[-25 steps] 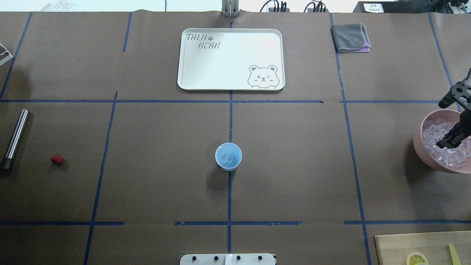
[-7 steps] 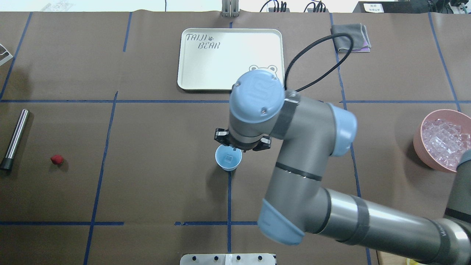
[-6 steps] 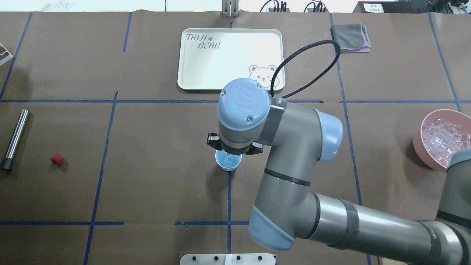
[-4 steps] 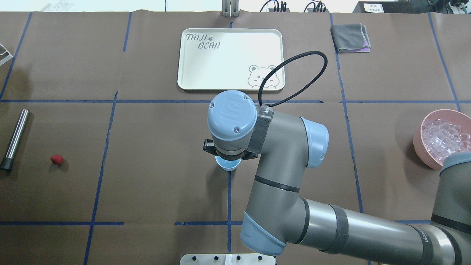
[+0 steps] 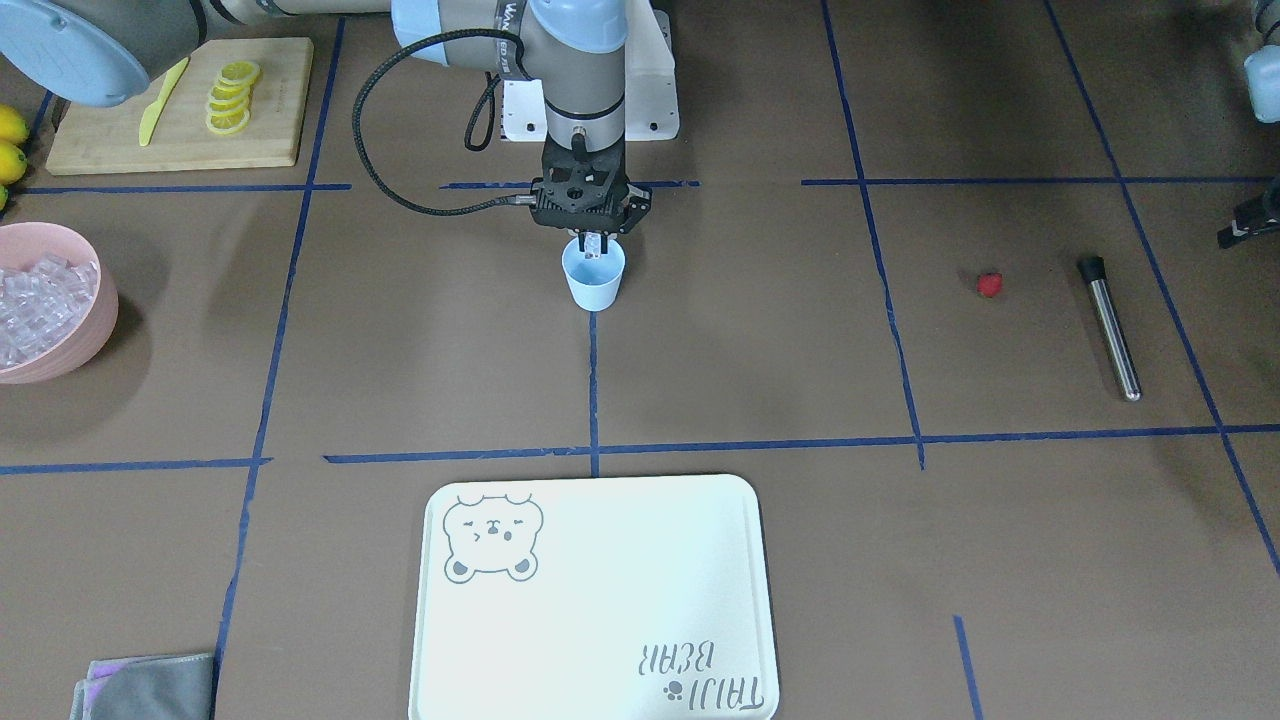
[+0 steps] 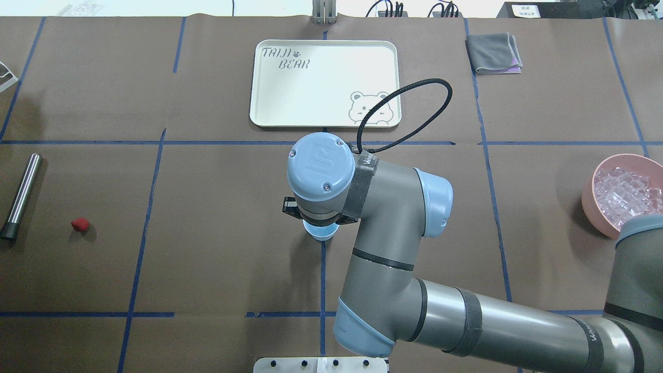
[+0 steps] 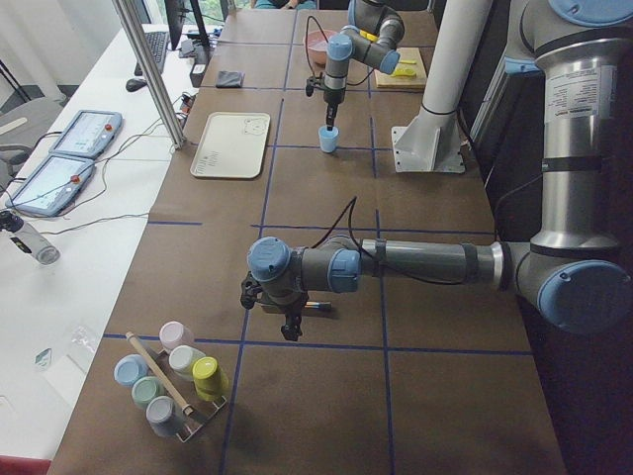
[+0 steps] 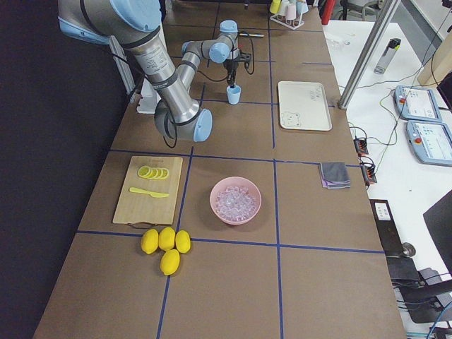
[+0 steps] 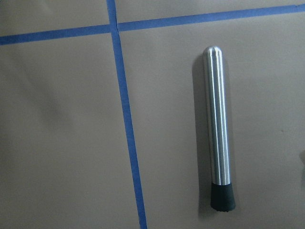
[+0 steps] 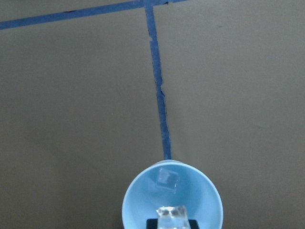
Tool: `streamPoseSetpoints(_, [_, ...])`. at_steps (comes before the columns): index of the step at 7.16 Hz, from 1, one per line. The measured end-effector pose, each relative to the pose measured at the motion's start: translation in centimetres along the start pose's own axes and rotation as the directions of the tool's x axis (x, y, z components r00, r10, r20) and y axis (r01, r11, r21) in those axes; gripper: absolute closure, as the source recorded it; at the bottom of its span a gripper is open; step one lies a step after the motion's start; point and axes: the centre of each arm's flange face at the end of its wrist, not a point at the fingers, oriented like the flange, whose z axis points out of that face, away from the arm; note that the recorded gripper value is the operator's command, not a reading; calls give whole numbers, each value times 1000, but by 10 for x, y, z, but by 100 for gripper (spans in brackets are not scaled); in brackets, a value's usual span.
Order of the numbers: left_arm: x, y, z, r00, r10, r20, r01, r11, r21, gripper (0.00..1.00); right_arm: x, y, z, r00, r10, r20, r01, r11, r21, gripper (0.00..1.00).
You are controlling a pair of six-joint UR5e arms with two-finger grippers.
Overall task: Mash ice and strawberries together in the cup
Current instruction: 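Open the right gripper to drop the cube into the cup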
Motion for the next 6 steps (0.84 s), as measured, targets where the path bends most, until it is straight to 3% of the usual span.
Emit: streamPoseSetpoints(6, [1, 0, 2, 1000, 1, 0, -1, 1000, -4, 0, 0, -3, -1, 1000, -15, 8, 15, 1000, 12, 1])
